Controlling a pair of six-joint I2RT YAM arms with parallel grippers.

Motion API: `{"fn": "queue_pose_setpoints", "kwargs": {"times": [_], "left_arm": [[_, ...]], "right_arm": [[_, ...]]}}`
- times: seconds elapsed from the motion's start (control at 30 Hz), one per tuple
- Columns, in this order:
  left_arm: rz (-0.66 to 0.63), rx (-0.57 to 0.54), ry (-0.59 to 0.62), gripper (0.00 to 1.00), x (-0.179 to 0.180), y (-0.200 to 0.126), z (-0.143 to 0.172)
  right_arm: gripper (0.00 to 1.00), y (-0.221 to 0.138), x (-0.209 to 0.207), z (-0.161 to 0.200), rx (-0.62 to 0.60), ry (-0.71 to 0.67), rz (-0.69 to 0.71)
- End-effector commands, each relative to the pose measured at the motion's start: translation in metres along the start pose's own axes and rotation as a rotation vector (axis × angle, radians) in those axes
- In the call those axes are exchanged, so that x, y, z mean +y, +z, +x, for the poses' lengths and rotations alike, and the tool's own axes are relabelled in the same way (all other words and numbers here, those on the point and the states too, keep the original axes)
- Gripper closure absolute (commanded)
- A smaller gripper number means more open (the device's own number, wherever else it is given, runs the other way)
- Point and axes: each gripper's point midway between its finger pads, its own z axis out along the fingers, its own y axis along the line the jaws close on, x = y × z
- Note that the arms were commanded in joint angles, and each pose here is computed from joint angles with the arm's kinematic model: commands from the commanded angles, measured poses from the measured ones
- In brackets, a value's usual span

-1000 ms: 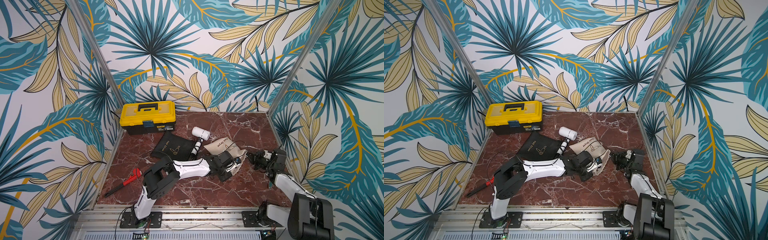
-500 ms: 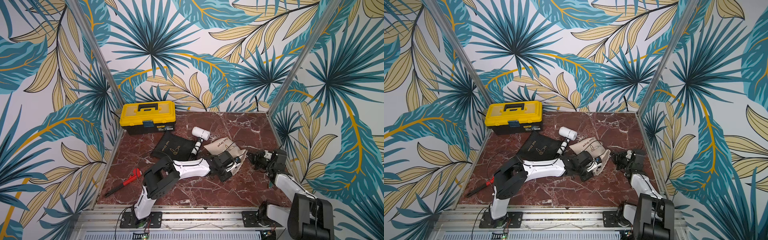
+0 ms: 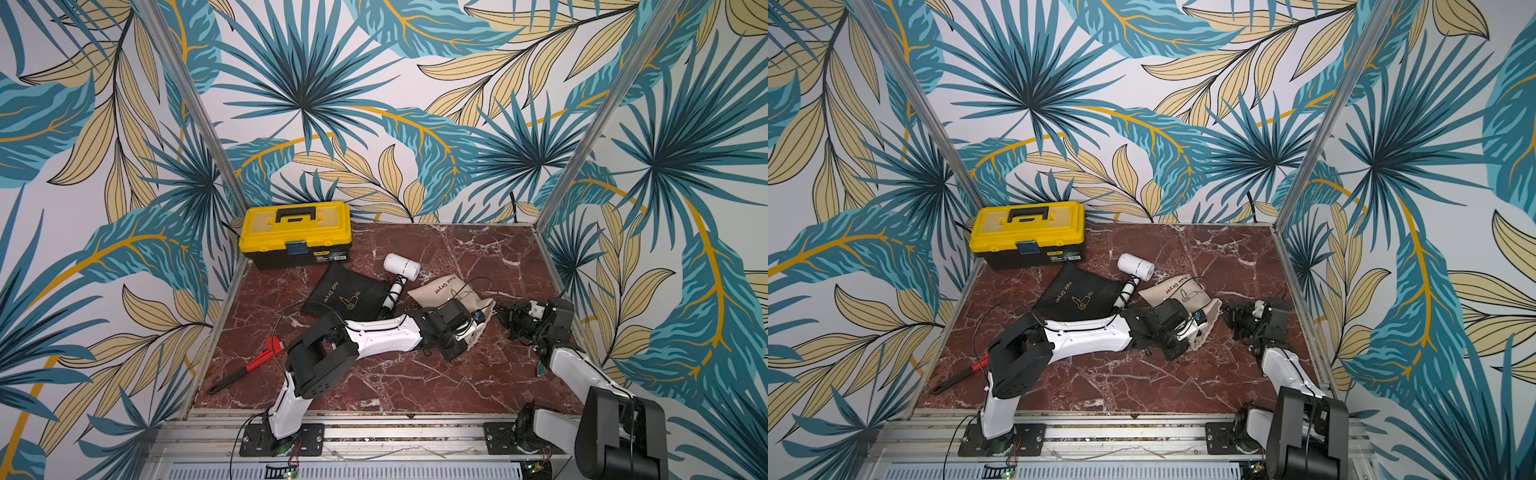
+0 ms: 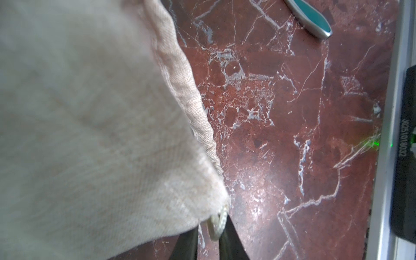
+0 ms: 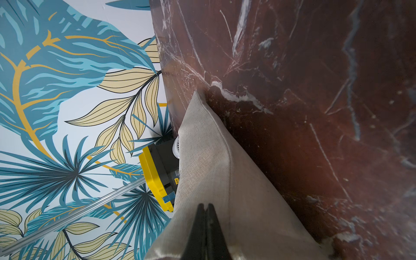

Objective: Pack away hair dryers
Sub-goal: Pull the drawstrings on both sides of the drawstring bag.

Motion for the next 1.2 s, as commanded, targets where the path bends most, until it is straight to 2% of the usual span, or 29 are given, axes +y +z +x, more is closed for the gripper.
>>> {"fn": "queue_pose_setpoints", "kwargs": {"times": [0.0, 0.17, 0.47, 0.67, 0.9, 1.17], "left_arm": [[0.011, -0.029, 0.008, 0.90, -0.001, -0.003, -0.014], [0.003, -0.022, 0.002, 1.00, 0.001, -0.006, -0.008], [-0.008, 0.015, -0.003, 1.00, 0.001, -0.020, 0.007], [-0.036, 0.063, -0.012, 1.00, 0.004, -0.036, 0.029], [-0.080, 0.075, -0.048, 1.00, 0.011, -0.051, 0.045], [-0.136, 0.047, -0.092, 1.00, 0.022, -0.077, 0.053]], "right_arm": [[1.00, -0.003, -0.002, 0.002, 0.004, 0.002, -0.012], [1.00, -0.003, -0.002, 0.000, 0.000, -0.001, -0.011], [1.00, -0.007, 0.001, -0.007, -0.014, -0.072, 0.019], [1.00, -0.009, 0.003, -0.018, -0.025, -0.124, 0.039], [1.00, -0.009, 0.002, -0.030, -0.032, -0.153, 0.035], [1.00, -0.024, 0.018, -0.048, -0.064, -0.138, -0.020]]}}
